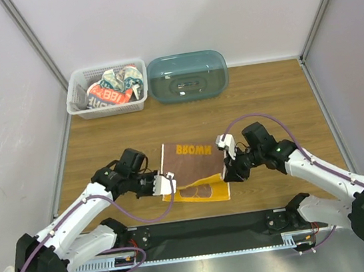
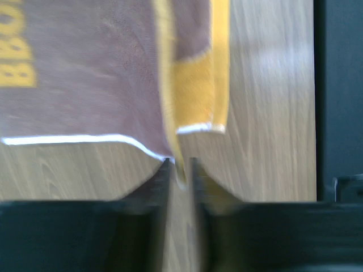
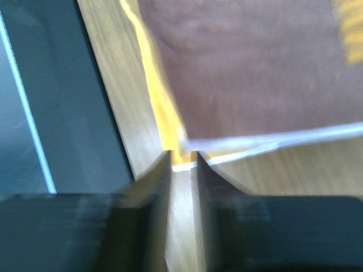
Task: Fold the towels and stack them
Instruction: Fold the towel
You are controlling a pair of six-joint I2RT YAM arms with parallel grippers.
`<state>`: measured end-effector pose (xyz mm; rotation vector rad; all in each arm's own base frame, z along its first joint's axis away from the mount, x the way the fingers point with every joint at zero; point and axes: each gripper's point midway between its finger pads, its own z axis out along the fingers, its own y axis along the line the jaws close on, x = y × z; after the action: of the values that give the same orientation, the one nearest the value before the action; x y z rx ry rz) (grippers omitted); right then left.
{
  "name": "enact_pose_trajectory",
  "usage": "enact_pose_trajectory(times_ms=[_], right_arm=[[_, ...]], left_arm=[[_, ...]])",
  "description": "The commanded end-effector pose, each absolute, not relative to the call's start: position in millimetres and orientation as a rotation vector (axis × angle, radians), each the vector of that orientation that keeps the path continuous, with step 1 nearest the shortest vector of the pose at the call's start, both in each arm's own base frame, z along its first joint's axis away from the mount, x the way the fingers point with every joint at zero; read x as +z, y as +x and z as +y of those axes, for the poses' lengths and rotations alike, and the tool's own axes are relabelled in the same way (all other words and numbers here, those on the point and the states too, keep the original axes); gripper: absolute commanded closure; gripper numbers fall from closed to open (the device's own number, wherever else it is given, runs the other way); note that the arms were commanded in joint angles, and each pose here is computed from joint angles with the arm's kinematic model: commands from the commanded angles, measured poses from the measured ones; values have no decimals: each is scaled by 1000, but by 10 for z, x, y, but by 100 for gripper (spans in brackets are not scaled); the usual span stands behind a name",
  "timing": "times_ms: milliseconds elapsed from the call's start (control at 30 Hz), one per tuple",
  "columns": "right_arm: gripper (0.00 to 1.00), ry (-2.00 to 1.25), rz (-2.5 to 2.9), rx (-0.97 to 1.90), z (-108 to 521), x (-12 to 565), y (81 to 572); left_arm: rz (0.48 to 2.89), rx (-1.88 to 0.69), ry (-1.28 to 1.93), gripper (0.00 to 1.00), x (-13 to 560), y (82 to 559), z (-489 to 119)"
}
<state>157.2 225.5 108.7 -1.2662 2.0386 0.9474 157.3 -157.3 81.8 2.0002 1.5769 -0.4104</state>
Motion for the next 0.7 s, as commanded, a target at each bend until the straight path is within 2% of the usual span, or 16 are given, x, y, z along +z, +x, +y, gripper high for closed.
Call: enact_pose_trajectory(times_ms=[0, 33, 67, 267, 367, 500, 600, 667], right_arm=[[66, -1289, 2024, 911, 2198, 1203, 1574], [45, -1297, 2020, 924, 2205, 1212, 1551], [1, -1310, 2004, 938, 2218, 1245, 1535], [0, -1299, 1965, 838, 2178, 1313, 1663], [0, -1249, 1886, 783, 2217, 1482, 1819], [0, -1041, 1744, 716, 2282, 1928, 2125], [0, -628, 1826, 584, 2070, 2174, 2567], [0, -437, 1880, 572, 1981, 2216, 2697]], left_arm=[[1693, -402, 2077, 68, 663, 1381, -1340], [1693, -400, 2081, 17, 670, 1381, -1336], [1676, -395, 2080, 1, 715, 1398, -1353], [1652, -380, 1947, 0, 951, 1568, -1516], [1692, -345, 1707, 0, 1269, 1862, -1692], [1780, -310, 1407, 0, 1551, 2248, -1834], [1863, -223, 1108, 0, 1772, 2652, -1833], [1934, -143, 816, 0, 1934, 2939, -1728]])
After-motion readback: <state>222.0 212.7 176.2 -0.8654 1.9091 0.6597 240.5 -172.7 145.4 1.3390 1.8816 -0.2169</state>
